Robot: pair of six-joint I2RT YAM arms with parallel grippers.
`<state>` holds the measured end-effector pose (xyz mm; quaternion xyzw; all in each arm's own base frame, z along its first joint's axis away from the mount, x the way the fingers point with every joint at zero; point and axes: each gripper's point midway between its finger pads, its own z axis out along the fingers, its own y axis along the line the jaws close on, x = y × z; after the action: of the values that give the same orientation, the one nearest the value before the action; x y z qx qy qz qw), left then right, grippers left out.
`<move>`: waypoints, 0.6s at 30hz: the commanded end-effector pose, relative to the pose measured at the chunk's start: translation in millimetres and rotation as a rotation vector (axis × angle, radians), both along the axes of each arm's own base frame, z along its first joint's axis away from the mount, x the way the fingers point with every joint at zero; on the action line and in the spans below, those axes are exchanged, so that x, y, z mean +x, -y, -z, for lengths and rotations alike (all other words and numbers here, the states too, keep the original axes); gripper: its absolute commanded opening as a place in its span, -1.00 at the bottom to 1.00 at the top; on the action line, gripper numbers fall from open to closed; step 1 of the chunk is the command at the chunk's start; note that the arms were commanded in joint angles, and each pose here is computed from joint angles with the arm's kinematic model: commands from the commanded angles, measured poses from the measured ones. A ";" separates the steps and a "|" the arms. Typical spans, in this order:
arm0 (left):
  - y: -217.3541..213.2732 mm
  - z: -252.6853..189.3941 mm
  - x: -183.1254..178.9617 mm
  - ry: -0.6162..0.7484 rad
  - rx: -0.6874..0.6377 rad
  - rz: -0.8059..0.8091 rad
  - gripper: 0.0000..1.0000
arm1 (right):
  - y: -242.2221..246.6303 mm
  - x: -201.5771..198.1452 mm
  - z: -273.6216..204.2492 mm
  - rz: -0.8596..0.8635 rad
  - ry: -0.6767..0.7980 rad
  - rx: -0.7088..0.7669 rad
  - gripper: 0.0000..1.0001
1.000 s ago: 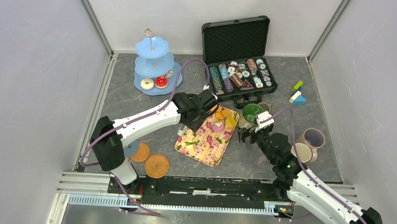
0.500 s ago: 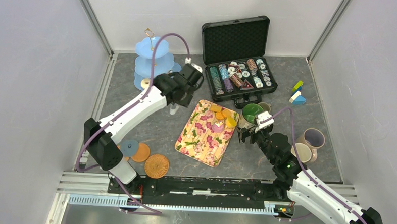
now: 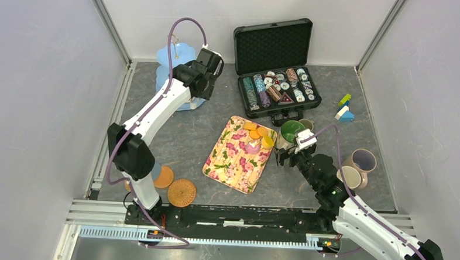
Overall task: Serve the afternoon tea
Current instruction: Place the desert on the desert table.
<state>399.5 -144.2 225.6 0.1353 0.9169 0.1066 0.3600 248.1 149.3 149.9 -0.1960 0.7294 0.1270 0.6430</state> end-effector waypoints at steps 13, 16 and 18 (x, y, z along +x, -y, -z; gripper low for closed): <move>-12.5 -4.7 65.2 0.142 -0.008 -0.098 -0.07 | -1.2 3.5 -11.1 0.009 0.028 0.014 0.96; -16.3 -2.6 68.5 0.140 -0.004 -0.109 -0.07 | -1.2 3.4 -11.0 0.009 0.028 0.014 0.96; -20.1 0.3 69.8 0.135 0.002 -0.118 -0.07 | -1.3 3.3 -10.4 0.008 0.026 0.013 0.96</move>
<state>447.4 -127.6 200.8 0.0948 0.9157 0.1309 0.3678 248.4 149.3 147.3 -0.1973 0.7323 0.1249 0.6397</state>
